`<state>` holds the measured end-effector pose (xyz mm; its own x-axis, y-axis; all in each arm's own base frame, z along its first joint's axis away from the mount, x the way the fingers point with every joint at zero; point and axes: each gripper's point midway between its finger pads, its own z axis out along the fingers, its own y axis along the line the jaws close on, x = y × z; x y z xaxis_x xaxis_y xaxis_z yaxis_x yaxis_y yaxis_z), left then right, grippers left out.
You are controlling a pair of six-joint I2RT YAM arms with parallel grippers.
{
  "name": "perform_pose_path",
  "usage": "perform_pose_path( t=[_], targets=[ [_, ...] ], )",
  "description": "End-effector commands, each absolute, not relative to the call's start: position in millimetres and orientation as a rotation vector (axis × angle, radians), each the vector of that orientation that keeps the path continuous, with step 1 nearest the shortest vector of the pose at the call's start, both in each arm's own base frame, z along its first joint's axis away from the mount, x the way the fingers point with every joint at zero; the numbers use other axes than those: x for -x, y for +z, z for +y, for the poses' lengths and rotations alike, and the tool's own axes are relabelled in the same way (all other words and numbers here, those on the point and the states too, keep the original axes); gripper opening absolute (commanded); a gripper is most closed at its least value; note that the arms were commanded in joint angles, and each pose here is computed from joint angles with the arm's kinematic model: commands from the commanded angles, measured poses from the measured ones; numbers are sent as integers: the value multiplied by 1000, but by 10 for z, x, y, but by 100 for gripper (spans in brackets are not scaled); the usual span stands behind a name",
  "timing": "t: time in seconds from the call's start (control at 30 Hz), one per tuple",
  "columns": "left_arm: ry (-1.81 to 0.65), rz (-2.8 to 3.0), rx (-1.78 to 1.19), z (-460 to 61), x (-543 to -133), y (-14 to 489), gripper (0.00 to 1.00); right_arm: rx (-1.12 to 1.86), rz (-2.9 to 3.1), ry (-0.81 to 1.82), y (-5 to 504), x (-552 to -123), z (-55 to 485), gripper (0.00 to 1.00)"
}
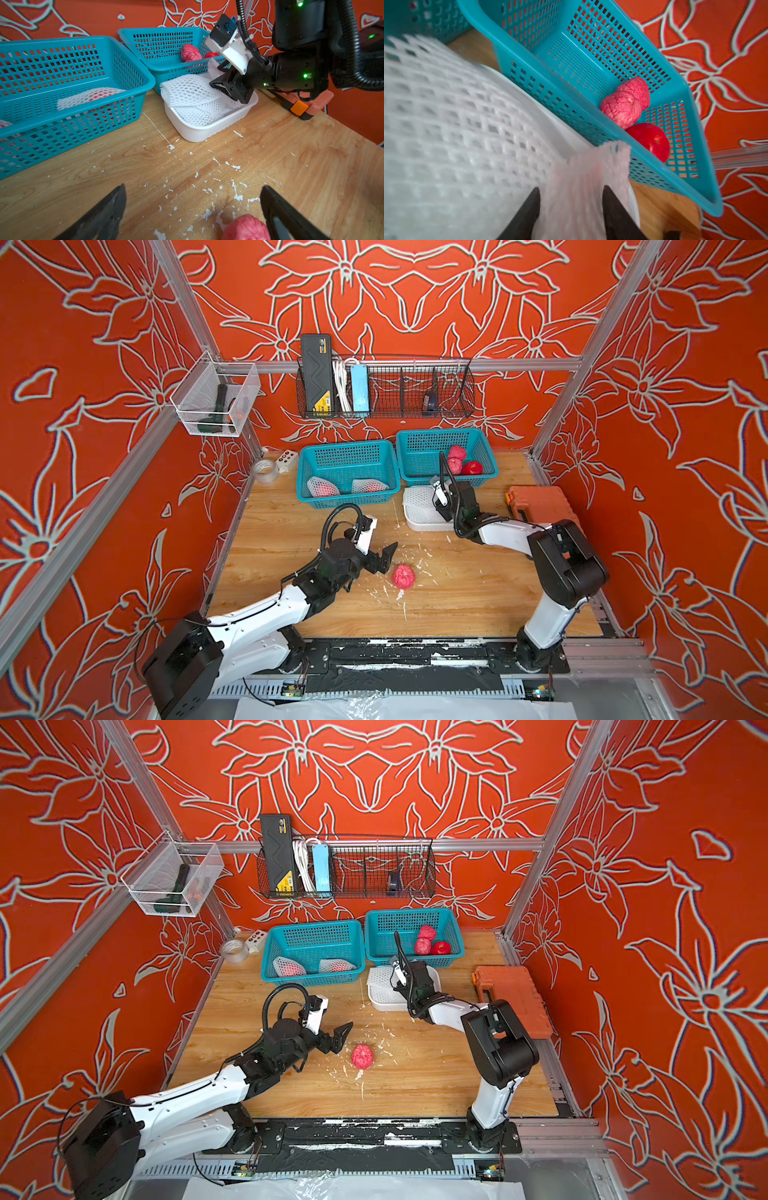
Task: Remove foam nets from apples
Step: Place the foam net into the storage box.
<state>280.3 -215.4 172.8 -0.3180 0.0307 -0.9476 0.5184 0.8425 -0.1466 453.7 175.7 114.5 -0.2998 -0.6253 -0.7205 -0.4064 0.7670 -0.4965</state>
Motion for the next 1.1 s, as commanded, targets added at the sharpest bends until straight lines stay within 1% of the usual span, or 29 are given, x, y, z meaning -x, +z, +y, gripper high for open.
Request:
perform_pose_path(
  t=[0.0, 0.13, 0.37, 0.4, 0.47, 0.83, 0.87, 0.9, 0.93, 0.97, 1.07],
  targets=[
    [-499, 1812, -414, -2131, -2807, 1811, 98, 698, 1844, -193, 1528, -4505, 1787, 58],
    [-496, 1822, -418, -2136, -2808, 1775, 98, 659, 1825, -96, 1716, -4378, 1816, 61],
    [-488, 1828, -429, -2153, -2826, 1750, 97, 582, 1781, -11, 1990, -4235, 1735, 65],
    [-490, 1827, -431, -2160, -2826, 1750, 97, 570, 1781, -1, 2014, -4228, 1713, 65],
    [-491, 1827, -429, -2163, -2833, 1745, 97, 577, 1776, 22, 2046, -4201, 1699, 62],
    [-493, 1842, -432, -2187, -2850, 1703, 97, 455, 1901, -157, 1731, -4406, 1314, 57],
    [-490, 1845, -433, -2185, -2850, 1691, 97, 461, 1924, -167, 1685, -4424, 1304, 58],
    [-492, 1846, -432, -2188, -2848, 1689, 97, 468, 1947, -176, 1624, -4437, 1301, 60],
    [-490, 1850, -432, -2184, -2850, 1678, 97, 464, 1970, -186, 1586, -4463, 1288, 66],
    [-490, 1855, -430, -2183, -2849, 1665, 97, 472, 1993, -187, 1546, -4477, 1297, 68],
    [-489, 1858, -435, -2191, -2853, 1654, 97, 477, 2049, -187, 1454, -4522, 1315, 68]
  ],
)
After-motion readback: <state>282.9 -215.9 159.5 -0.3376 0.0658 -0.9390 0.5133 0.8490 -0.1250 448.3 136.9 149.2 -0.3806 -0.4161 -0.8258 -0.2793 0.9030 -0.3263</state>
